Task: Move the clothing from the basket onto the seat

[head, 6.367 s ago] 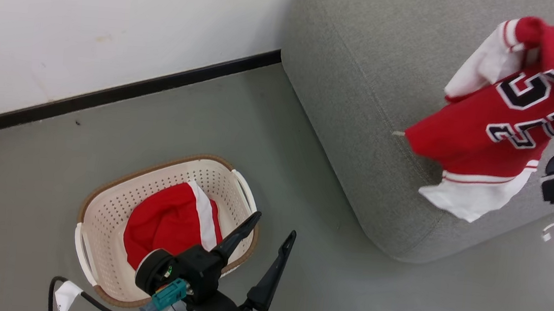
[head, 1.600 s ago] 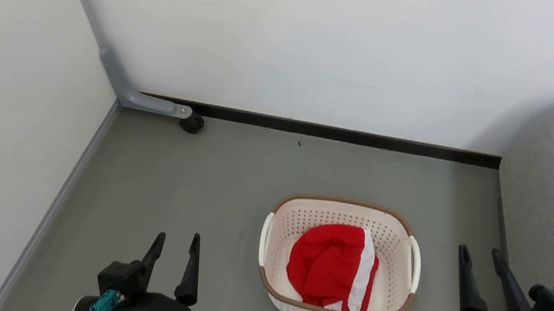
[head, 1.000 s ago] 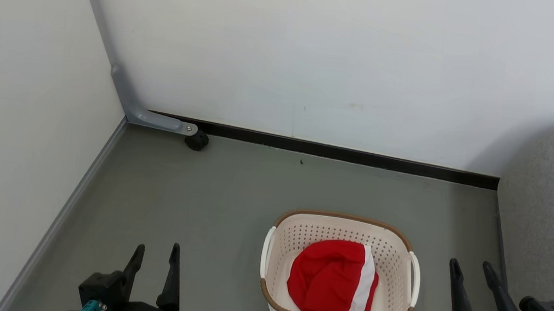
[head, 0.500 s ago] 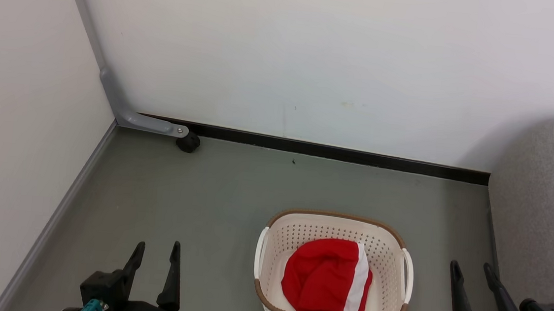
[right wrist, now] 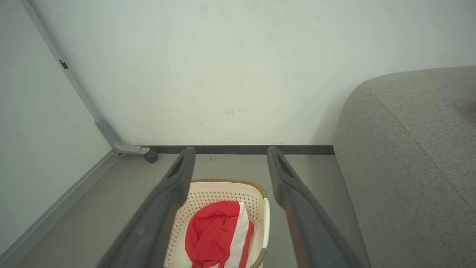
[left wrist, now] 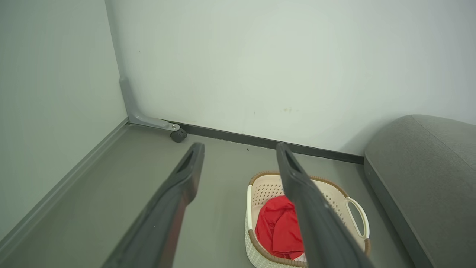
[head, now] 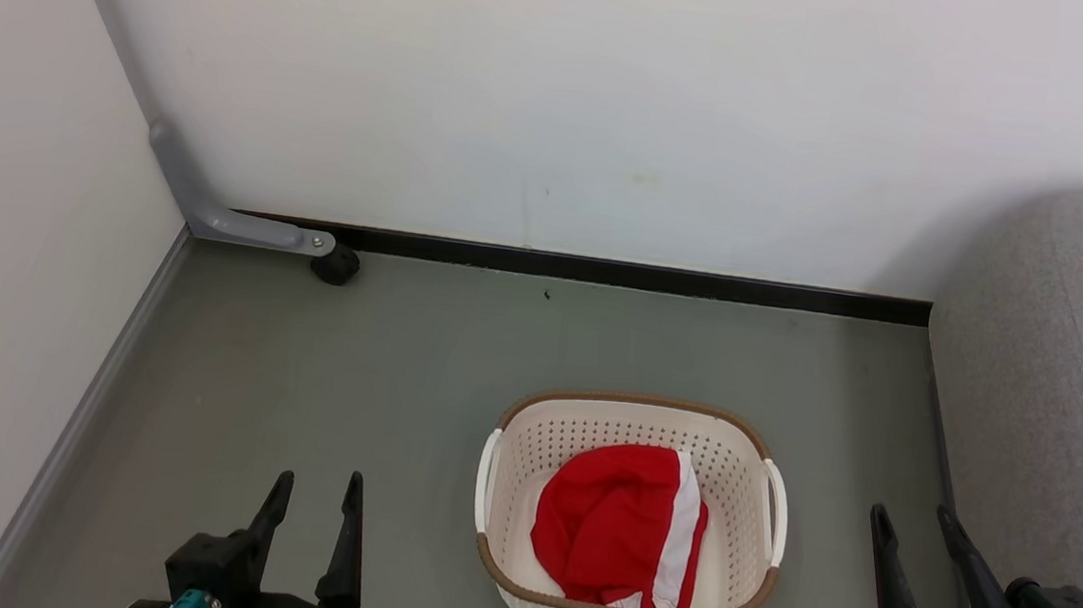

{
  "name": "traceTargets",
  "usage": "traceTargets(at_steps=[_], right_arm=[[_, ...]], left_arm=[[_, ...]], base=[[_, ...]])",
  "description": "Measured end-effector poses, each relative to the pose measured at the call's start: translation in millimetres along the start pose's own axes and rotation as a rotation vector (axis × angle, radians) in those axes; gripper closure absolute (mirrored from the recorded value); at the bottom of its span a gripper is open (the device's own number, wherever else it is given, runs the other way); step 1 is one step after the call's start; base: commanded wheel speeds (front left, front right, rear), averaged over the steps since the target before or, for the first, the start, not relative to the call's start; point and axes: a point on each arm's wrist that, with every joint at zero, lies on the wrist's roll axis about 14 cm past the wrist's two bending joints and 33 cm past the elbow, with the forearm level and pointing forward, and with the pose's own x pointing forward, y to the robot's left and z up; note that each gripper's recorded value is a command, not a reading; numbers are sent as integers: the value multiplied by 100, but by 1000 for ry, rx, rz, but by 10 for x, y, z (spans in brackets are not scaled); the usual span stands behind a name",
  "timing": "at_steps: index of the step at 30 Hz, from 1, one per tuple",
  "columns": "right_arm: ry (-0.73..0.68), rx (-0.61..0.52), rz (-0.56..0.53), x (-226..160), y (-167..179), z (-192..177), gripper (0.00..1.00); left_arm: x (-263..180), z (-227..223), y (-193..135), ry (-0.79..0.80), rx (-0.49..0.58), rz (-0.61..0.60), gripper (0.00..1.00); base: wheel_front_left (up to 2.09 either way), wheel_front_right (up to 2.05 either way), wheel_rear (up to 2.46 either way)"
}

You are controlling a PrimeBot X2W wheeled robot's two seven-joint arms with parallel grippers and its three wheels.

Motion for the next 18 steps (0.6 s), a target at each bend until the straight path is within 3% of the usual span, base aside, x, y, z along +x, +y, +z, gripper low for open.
traceTargets(at_steps=[8,18], right_arm=[[7,-10,-17,25,-87,-25,0],[-5,-52,-30,288,-264,26,0]], left_arm=[[108,-101,-178,31,31,-60,0],[498,-232,-685,67,65,-218,0]], base=[[0,0,0],[0,0,0]])
